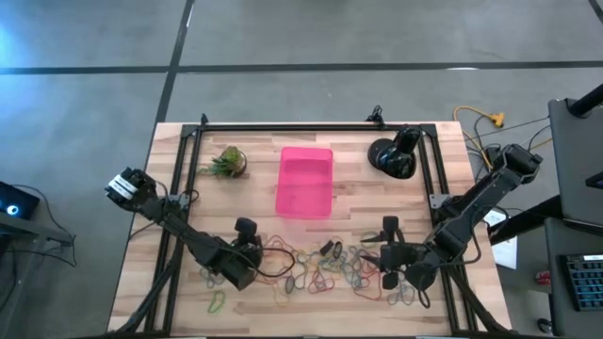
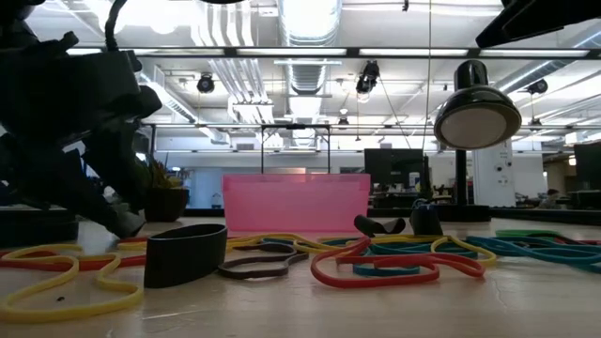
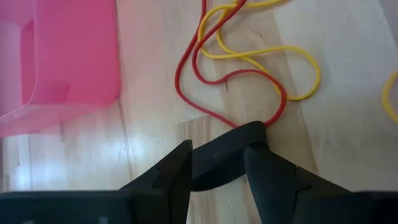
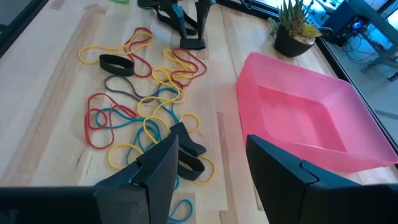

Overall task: Pick and place rubber bands into bin
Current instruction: Put the black rubber bands into the pink bin

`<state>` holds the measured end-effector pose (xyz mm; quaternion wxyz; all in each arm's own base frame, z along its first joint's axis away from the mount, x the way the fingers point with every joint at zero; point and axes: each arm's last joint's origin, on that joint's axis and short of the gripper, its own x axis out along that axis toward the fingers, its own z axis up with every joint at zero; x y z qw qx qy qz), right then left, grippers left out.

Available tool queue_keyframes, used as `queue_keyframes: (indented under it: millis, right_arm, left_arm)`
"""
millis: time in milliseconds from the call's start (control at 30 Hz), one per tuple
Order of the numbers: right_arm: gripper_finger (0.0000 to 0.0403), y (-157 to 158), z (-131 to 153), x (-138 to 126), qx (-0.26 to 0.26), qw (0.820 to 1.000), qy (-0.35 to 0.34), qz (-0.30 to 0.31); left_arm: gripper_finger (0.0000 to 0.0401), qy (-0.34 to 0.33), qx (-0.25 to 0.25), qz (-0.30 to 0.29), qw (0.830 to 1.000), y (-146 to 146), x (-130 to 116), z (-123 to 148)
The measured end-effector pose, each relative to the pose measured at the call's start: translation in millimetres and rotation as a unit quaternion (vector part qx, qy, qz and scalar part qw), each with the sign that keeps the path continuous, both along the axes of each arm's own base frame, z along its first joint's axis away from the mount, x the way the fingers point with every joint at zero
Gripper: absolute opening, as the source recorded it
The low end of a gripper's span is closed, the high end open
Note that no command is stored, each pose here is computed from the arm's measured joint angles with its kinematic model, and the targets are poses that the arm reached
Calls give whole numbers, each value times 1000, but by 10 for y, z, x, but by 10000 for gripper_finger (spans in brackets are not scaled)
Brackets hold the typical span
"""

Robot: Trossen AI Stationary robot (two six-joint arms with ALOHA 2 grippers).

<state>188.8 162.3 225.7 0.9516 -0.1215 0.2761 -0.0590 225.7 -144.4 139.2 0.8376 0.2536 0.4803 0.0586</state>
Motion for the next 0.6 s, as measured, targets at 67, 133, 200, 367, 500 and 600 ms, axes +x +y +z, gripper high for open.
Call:
queue_keyframes:
  millis: [67,133,200,367,500,600]
  right_arm:
    - [185,0,0,0,-1,1000,0,0]
    - [185,0,0,0,-1,1000,0,0]
    - [185,0,0,0,-1,1000,0,0]
    - [185,0,0,0,-1,1000,0,0]
    - [185,0,1,0,-1,1000,0,1]
    - [185,0,0,0,-2,1000,0,1]
  left_arm:
    - [125,-1,1,1,1000,5,-2,-6]
    - [114,-1,2,1,1000,8,-2,-8]
    - [97,-1,2,1,1000,9,-4,-10]
    - [52,-2,1,1,1000,7,0,-7]
    - [29,-2,1,1,1000,6,0,-8]
    - [17,-2,0,1,1000,5,1,-5]
